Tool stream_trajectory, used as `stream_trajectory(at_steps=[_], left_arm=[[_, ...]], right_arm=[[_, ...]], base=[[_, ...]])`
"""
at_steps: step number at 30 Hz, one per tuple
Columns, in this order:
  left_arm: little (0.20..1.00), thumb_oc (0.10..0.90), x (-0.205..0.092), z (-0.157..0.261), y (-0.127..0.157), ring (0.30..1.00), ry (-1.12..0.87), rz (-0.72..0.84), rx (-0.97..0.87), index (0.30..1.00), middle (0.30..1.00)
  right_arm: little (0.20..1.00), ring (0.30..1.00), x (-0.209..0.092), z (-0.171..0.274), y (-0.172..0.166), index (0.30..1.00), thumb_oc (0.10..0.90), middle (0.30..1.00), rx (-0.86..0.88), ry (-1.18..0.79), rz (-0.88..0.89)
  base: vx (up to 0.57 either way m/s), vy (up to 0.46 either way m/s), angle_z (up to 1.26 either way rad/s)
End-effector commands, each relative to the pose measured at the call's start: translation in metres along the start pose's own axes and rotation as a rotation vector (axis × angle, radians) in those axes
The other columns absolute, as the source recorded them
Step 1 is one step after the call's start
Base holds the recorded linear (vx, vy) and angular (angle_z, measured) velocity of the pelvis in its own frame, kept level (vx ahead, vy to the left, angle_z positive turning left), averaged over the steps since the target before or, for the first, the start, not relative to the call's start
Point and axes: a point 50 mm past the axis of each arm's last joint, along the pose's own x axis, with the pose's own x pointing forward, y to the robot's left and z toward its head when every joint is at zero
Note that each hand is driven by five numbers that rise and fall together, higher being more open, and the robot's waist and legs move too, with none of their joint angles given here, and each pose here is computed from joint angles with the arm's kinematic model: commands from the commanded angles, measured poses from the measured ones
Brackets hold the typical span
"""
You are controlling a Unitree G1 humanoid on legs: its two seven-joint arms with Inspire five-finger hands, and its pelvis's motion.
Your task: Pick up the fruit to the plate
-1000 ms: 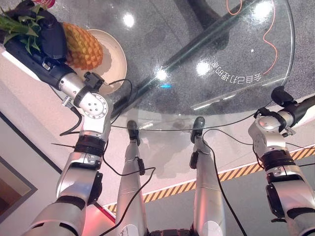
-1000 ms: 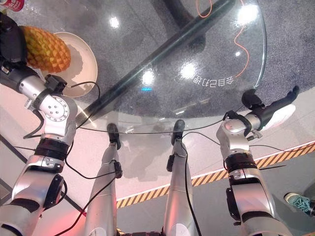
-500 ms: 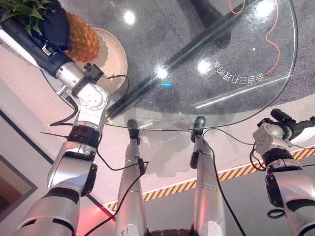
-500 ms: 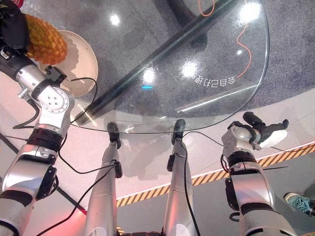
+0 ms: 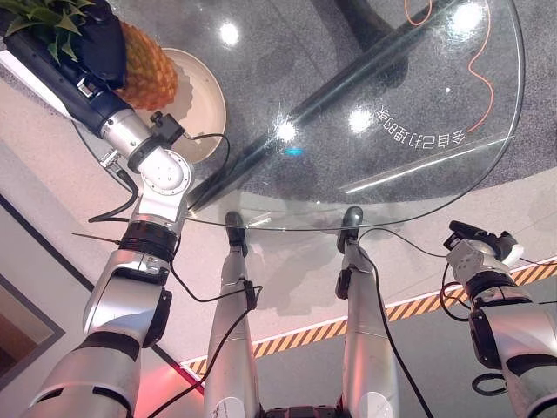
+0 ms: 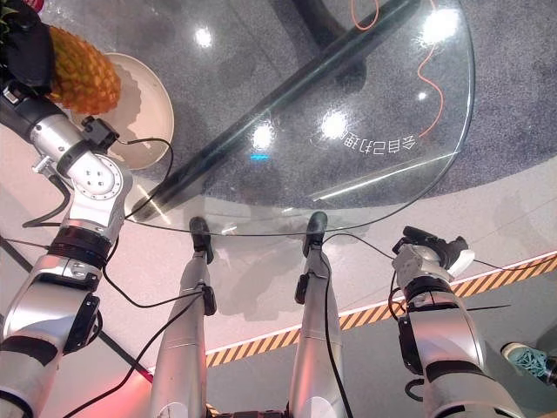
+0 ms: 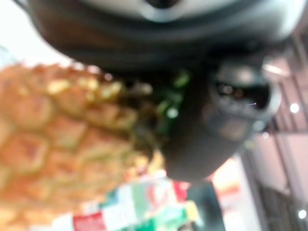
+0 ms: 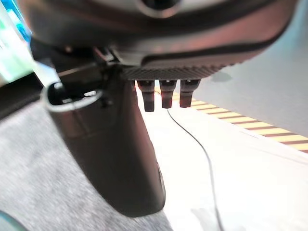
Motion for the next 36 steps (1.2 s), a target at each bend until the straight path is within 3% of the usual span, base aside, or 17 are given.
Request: stream_trajectory(at_steps=[1, 10, 36], left_arm=[[0.2, 0.1, 0.046, 0.046, -0.014, 0.3, -0.221, 0.004, -0.115, 0.3, 0.3], [0.2, 0.1, 0.045, 0.044, -0.018, 0.3, -0.215, -0.039, -0.079, 0.3, 0.3], [0.2, 0.1, 0.049, 0.024, -0.004, 0.3, -0.133, -0.037, 0.014, 0.3, 0.3]], right_arm=[[0.9, 0.9, 0.018, -0.031, -0.043, 0.9, 0.8, 0.9, -0.106, 0.129, -0.06], [0.9, 0.9, 0.019, -0.053, -0.045, 0.9, 0.8, 0.9, -0.185, 0.22, 0.097], [0.9, 0.9, 0.016, -0.044, -0.034, 0.9, 0.8, 0.9, -0.199, 0.175, 0.121]], base=[[0.0, 0.0, 0.0], [0.0, -0.007, 0.02], [0.0, 0.0, 0.0]])
